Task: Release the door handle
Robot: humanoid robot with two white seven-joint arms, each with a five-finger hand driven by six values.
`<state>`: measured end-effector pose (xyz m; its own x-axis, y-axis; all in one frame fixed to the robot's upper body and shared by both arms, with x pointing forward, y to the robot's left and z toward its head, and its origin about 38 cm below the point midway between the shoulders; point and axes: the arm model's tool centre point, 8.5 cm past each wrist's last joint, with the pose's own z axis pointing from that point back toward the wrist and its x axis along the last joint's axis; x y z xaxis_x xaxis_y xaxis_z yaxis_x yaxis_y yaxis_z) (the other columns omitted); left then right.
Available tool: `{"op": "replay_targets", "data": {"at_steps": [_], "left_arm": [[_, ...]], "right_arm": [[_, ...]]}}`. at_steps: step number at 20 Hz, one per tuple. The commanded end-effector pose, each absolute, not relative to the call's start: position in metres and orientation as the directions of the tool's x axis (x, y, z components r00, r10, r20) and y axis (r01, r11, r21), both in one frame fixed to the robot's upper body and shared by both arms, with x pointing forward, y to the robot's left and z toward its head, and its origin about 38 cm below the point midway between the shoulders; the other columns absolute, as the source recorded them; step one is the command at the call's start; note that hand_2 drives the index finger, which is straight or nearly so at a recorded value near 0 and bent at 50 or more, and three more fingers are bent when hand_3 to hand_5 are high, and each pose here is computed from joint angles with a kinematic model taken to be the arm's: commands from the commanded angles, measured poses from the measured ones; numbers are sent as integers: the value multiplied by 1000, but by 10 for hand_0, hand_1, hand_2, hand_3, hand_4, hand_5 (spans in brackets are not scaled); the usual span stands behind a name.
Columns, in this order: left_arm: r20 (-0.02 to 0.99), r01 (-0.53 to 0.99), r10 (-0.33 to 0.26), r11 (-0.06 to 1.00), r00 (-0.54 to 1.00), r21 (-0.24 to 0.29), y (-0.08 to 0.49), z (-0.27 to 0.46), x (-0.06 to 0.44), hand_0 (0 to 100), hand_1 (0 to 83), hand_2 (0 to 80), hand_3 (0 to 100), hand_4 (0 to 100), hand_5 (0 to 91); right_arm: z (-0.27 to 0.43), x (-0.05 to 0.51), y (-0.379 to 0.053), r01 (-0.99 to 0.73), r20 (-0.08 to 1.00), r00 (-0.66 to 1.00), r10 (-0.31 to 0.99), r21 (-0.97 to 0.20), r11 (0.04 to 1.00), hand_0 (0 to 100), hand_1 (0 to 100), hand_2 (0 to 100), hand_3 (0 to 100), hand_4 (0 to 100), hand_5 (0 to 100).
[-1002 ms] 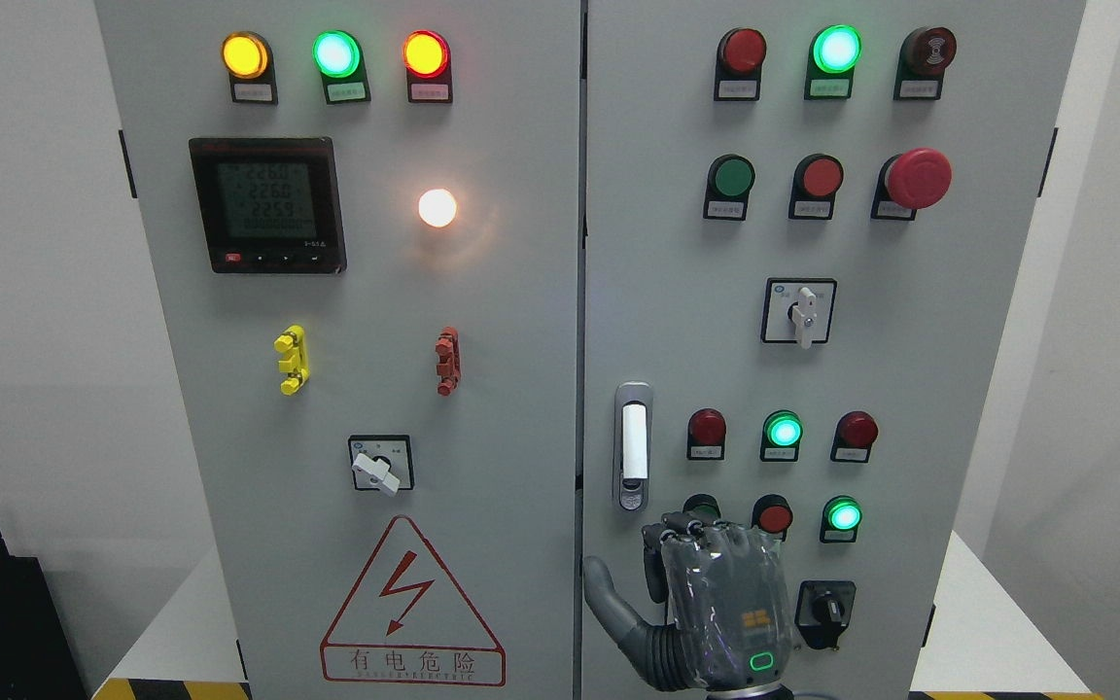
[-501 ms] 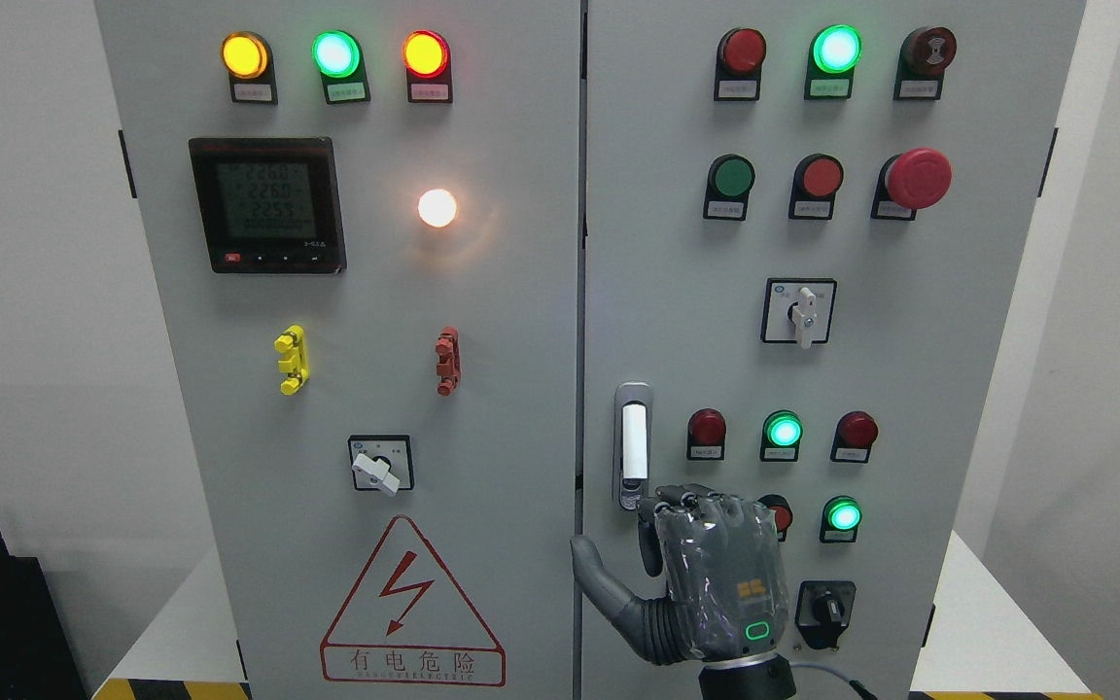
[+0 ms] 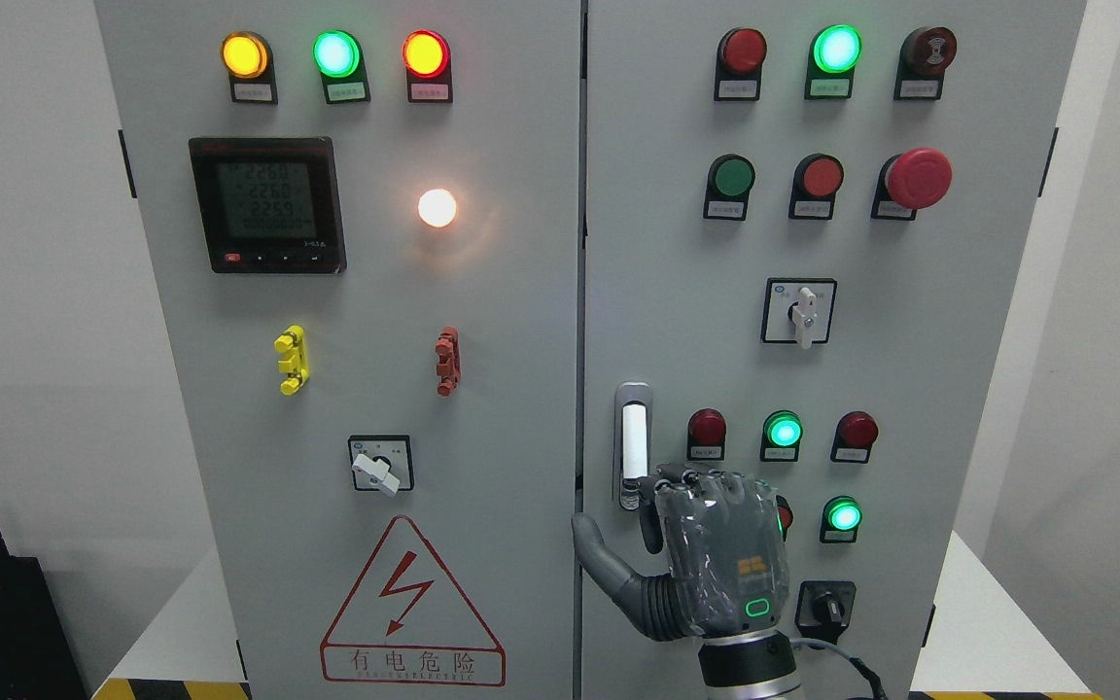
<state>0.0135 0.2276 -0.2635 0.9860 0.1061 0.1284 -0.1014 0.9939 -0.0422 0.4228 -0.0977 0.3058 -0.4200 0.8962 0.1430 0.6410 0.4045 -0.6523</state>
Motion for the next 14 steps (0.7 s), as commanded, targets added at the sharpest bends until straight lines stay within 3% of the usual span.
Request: {"op": "replay_targets", "data": {"at_steps": [1, 14], "left_arm": [[167, -86, 93, 995, 982, -46, 227, -263, 36, 120, 389, 0, 0, 0, 0], [166, -86, 93, 995, 982, -46, 227, -263, 36, 120, 389, 0, 0, 0, 0]], "right_arm": [[314, 427, -98, 652, 139, -416, 899, -643, 402, 232, 435, 1000, 1000, 1000, 982], [315, 433, -96, 649, 138, -405, 904, -653, 390, 224, 482, 1000, 1000, 1000, 982]]}}
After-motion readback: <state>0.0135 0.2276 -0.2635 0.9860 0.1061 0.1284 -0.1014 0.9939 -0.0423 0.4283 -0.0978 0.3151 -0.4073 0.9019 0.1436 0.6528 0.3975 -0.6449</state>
